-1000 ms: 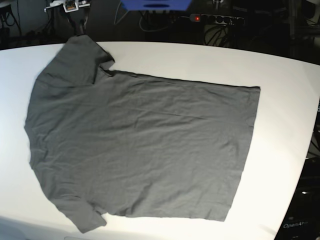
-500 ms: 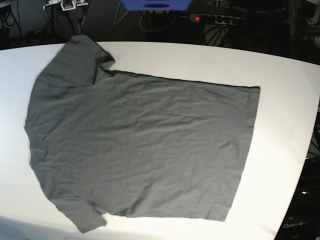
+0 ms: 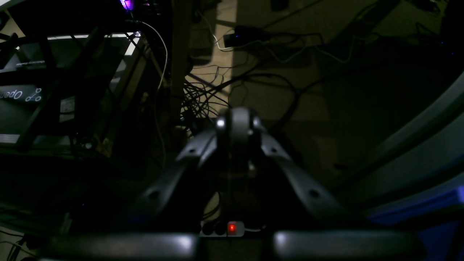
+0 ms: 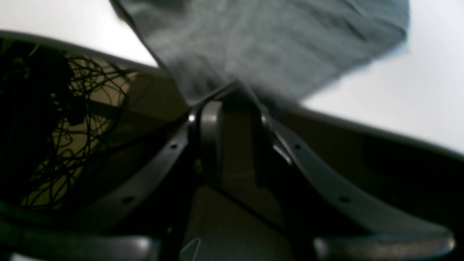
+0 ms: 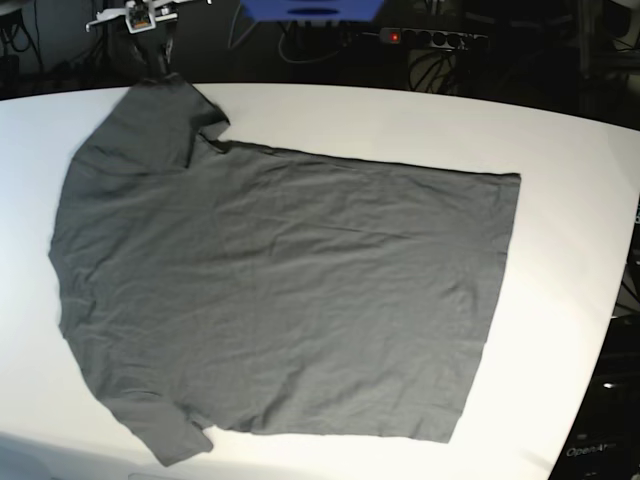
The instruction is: Fold the T-shirt properly
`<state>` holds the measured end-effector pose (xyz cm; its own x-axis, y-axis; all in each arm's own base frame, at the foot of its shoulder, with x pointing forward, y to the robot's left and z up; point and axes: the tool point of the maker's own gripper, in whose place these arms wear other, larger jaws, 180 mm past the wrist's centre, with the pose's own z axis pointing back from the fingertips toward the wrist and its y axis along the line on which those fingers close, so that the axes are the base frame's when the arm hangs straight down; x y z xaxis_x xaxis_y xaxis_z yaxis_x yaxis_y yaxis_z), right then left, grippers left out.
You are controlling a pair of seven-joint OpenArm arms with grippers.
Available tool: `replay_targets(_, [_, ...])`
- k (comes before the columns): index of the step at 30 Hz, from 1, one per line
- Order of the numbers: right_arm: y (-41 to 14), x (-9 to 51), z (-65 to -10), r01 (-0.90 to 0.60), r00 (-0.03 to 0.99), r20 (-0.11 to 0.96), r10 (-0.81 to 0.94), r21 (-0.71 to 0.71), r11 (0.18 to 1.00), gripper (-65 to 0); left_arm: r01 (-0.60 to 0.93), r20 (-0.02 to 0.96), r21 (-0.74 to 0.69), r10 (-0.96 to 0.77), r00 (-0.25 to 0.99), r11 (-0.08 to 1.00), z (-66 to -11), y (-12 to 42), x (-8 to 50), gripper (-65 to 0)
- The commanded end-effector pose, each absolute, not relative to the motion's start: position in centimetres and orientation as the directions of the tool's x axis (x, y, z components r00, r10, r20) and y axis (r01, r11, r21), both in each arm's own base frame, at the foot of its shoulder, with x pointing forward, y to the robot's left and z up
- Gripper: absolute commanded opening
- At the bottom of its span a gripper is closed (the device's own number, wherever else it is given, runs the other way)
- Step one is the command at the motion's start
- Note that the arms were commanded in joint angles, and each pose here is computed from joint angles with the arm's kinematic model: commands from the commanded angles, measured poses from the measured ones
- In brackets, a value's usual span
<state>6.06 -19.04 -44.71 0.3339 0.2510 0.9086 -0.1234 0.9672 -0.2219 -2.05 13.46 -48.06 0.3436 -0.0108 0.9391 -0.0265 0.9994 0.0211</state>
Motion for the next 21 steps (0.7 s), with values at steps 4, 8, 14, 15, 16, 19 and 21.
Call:
replay_targets(4, [-19.19, 5.71, -44.14, -0.121, 0.318, 0.914, 0.253, -0.226, 0.967, -50.8, -0.026, 0.941, 0.031, -0.02, 0.337, 0.999, -47.5, 13.61, -2.92, -63.8])
replay_targets(8, [-19.17, 5.78, -44.14, -0.122, 0.317, 0.914, 0.254, -0.226, 0.966, -50.8, -0.026, 0.942, 0.031, -0.02, 0.336, 0.999, -47.5, 13.61, -2.85, -63.8])
replay_targets(14, [-19.17, 5.84, -44.13, -0.122, 0.316, 0.914, 0.254, -0.226, 0.966, -50.2, -0.026, 0.942, 0.031, -0.02, 0.335, 0.999, -47.51, 13.61, -2.78, -63.8])
replay_targets(15, [-19.17, 5.84, -44.13, -0.122, 0.316, 0.914, 0.254, -0.226, 0.966, -50.2, -0.026, 0.943, 0.031, -0.02, 0.333, 0.999, -47.51, 13.61, -2.71, -63.8])
replay_targets(16, [-19.17, 5.84, -44.13, -0.122, 0.316, 0.914, 0.254, -0.226, 0.966, -50.2, -0.026, 0.943, 0.031, -0.02, 0.333, 0.999, -47.51, 13.61, -2.71, -63.8])
replay_targets(19, [-19.17, 5.84, -44.13, -0.122, 0.316, 0.914, 0.254, -0.226, 0.966, -50.2, -0.026, 0.944, 0.031, -0.02, 0.33, 0.999, -47.52, 13.61, -2.56, -63.8])
replay_targets(21, [-19.24, 5.84, -44.15, -0.121, 0.317, 0.914, 0.255, -0.228, 0.966, -50.1, -0.026, 0.944, 0.031, -0.02, 0.329, 0.999, -47.52, 13.61, -2.49, -63.8])
